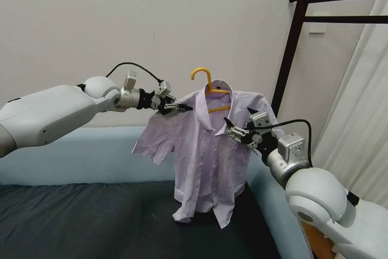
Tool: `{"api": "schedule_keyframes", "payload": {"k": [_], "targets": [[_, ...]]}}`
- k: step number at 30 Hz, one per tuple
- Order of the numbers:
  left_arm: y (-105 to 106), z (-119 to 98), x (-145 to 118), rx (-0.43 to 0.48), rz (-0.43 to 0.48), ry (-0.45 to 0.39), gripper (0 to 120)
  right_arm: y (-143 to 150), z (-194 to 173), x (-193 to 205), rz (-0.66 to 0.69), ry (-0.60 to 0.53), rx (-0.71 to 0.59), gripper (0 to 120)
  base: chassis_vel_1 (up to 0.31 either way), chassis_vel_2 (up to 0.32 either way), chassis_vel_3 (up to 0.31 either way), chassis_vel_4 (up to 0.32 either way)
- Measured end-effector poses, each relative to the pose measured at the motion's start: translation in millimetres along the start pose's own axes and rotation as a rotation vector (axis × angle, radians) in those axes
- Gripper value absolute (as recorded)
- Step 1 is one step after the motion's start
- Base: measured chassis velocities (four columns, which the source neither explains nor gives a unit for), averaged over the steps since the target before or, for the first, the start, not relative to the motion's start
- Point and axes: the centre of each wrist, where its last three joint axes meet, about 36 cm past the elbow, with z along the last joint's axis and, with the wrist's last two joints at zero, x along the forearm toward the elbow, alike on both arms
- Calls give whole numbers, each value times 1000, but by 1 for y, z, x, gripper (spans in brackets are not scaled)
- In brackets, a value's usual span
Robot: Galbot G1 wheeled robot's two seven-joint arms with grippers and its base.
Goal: Pick up the clothes from the sofa and hang them on the clothes hanger.
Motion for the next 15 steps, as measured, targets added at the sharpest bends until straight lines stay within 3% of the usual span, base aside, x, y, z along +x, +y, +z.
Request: {"api": "schedule_keyframes", "payload": {"k": [5, 7, 15], "targets": [[-4, 2, -3, 1, 13, 1, 1, -1, -4, -12, 15, 10, -18, 85, 0, 0, 0, 0], [-6, 4, -4, 3, 18, 2, 1, -1, -10, -18, 22, 8, -28, 73, 0, 0, 0, 0], [-8, 7, -3, 5, 19, 0, 1, 0, -14, -20, 25, 23, -42, 48, 0, 0, 0, 0]]}}
